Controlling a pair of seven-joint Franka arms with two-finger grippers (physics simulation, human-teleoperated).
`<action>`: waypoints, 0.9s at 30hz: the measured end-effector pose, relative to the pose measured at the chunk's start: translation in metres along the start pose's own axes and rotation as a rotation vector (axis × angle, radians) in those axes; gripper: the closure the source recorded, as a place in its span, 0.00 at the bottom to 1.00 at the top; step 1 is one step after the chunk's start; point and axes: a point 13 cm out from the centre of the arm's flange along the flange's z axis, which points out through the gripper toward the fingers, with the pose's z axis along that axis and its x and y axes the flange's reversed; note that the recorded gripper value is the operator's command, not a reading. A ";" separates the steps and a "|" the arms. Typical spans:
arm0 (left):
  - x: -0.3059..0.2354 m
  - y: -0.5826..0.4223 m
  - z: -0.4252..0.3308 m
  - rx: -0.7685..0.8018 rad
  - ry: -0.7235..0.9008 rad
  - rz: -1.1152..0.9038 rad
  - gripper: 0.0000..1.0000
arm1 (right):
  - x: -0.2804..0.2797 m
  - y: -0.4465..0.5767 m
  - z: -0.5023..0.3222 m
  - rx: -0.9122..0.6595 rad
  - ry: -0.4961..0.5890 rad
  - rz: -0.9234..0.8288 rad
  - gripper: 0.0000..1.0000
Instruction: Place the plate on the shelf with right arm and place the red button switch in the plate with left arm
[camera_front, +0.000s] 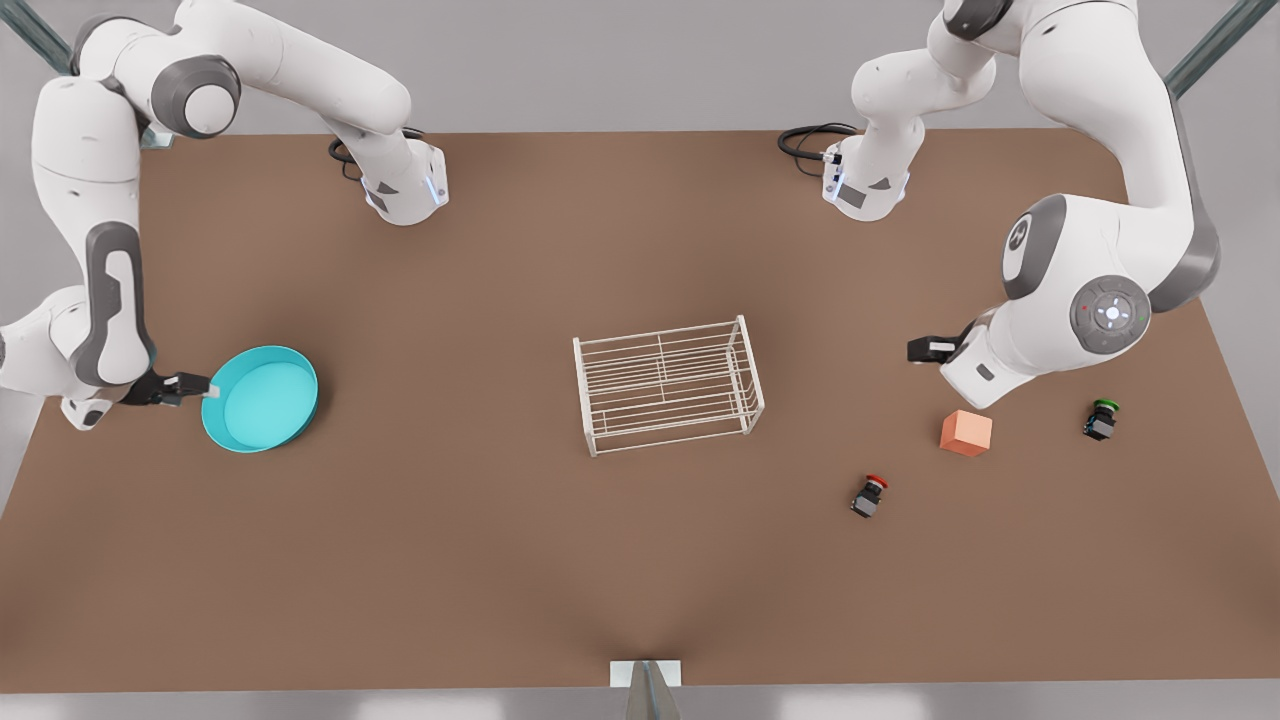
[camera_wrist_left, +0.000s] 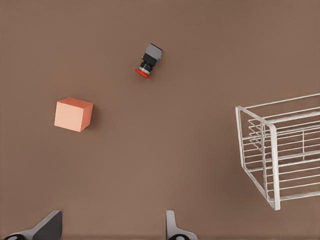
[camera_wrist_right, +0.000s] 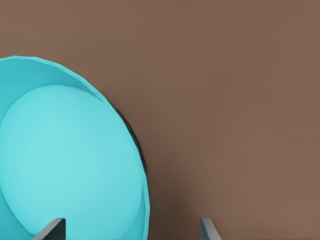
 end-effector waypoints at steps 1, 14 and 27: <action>0.000 0.000 0.000 0.000 0.000 0.000 0.00 | -0.001 0.000 0.007 -0.003 -0.007 -0.008 0.00; 0.000 0.000 0.001 0.001 0.003 -0.004 0.00 | -0.004 0.003 0.031 -0.013 -0.044 -0.111 0.28; 0.000 0.000 0.001 0.000 0.004 -0.006 0.00 | -0.029 0.020 -0.003 -0.009 -0.088 -0.220 0.79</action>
